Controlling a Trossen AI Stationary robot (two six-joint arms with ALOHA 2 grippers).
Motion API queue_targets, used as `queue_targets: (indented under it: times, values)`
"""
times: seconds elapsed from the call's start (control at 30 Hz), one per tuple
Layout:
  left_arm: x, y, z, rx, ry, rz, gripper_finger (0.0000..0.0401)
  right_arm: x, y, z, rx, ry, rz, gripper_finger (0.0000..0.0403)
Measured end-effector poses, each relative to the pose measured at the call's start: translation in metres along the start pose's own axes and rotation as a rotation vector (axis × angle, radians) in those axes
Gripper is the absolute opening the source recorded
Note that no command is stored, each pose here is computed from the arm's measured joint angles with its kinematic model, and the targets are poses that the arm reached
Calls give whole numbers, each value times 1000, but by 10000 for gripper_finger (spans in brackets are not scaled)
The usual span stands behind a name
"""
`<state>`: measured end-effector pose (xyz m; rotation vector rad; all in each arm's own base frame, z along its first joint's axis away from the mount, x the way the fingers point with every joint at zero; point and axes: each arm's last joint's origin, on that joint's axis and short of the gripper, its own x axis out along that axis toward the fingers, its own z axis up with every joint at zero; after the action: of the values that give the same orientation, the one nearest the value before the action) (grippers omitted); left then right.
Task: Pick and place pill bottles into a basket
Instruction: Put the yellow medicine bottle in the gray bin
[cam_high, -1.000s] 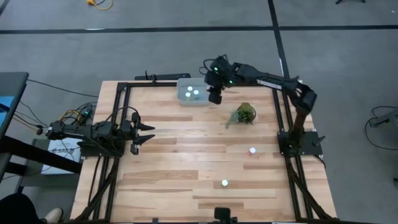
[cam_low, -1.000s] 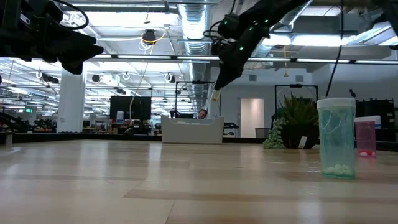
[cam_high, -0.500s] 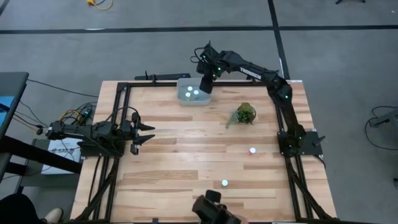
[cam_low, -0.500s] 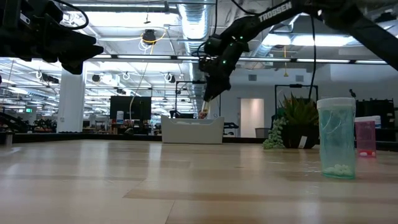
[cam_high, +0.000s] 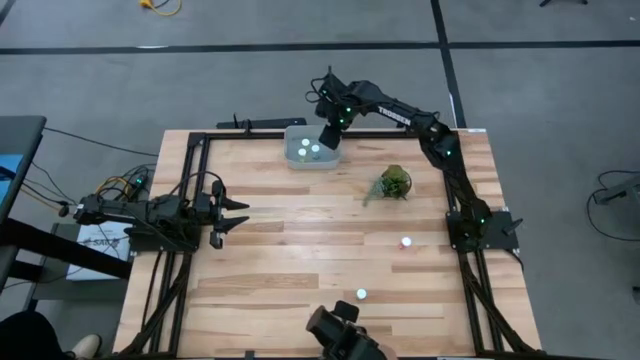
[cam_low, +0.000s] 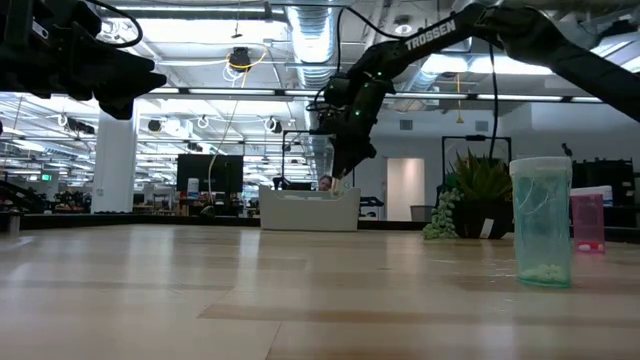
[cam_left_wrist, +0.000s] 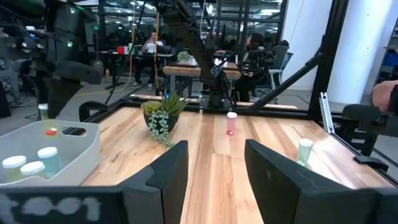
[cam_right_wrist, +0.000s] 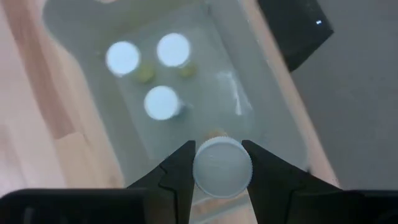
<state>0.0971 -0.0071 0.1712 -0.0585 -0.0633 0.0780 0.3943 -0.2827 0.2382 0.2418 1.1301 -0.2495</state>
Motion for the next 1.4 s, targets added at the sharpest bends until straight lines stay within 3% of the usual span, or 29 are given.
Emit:
queue_targets:
  times: [0.4, 1.2, 1.4]
  values:
    - [0, 0, 0, 5, 0, 0, 146, -1, -7, 2, 50, -37, -18, 118]
    - [0, 0, 0, 8, 0, 0, 146, 0, -4, 6, 34, -70, -21, 118]
    - [0, 0, 0, 6, 0, 0, 146, 27, -6, 1, 48, -10, -3, 118]
